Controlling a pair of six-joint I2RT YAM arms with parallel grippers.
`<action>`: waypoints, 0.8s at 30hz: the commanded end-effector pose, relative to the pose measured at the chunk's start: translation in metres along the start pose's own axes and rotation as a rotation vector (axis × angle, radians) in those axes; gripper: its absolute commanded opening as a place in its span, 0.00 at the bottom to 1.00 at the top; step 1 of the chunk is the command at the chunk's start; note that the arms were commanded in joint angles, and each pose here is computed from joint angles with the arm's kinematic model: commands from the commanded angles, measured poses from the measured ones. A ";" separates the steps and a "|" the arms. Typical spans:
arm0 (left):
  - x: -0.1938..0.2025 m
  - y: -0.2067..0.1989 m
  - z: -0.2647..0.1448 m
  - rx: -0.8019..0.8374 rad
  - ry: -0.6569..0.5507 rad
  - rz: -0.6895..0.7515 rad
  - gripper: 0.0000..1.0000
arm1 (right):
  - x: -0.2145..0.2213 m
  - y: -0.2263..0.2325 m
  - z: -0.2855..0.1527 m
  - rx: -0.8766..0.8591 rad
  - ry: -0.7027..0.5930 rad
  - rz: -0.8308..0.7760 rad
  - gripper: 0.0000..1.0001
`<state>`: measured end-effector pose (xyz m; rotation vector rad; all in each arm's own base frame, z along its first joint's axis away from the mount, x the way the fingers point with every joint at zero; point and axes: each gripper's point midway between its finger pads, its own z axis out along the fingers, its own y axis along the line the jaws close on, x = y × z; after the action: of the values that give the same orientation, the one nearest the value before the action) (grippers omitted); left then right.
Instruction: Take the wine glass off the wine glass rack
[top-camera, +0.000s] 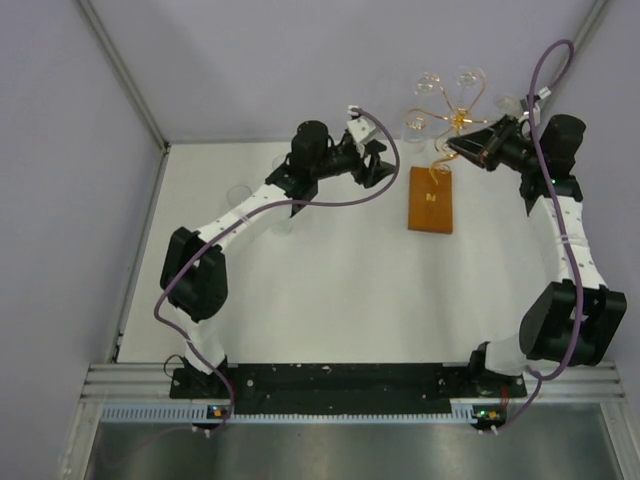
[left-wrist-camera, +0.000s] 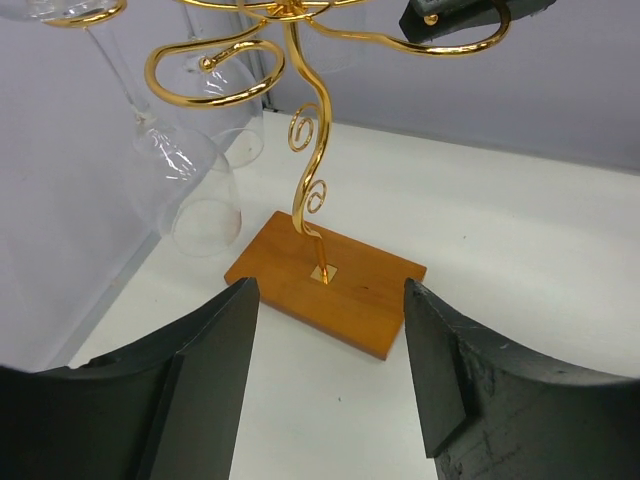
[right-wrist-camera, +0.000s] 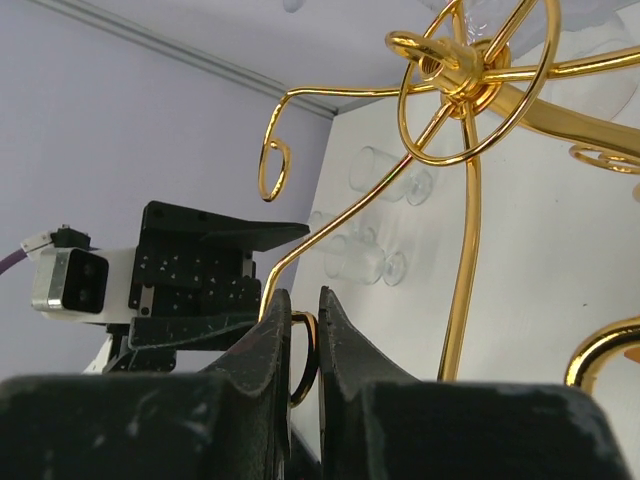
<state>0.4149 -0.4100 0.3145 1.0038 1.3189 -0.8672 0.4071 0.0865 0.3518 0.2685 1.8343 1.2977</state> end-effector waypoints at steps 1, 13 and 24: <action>-0.049 -0.004 -0.026 -0.040 -0.081 0.115 0.66 | 0.003 0.067 -0.029 -0.188 0.015 -0.167 0.00; -0.040 0.038 -0.014 -0.197 -0.098 0.179 0.75 | 0.017 0.065 -0.046 -0.178 0.044 -0.162 0.00; -0.038 0.069 0.021 -0.134 -0.193 0.176 0.77 | 0.023 0.059 -0.054 -0.161 0.064 -0.265 0.95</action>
<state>0.4783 -0.4001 0.3175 0.9143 1.2391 -0.6811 0.3566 0.0851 0.3732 0.0617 1.7853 1.3109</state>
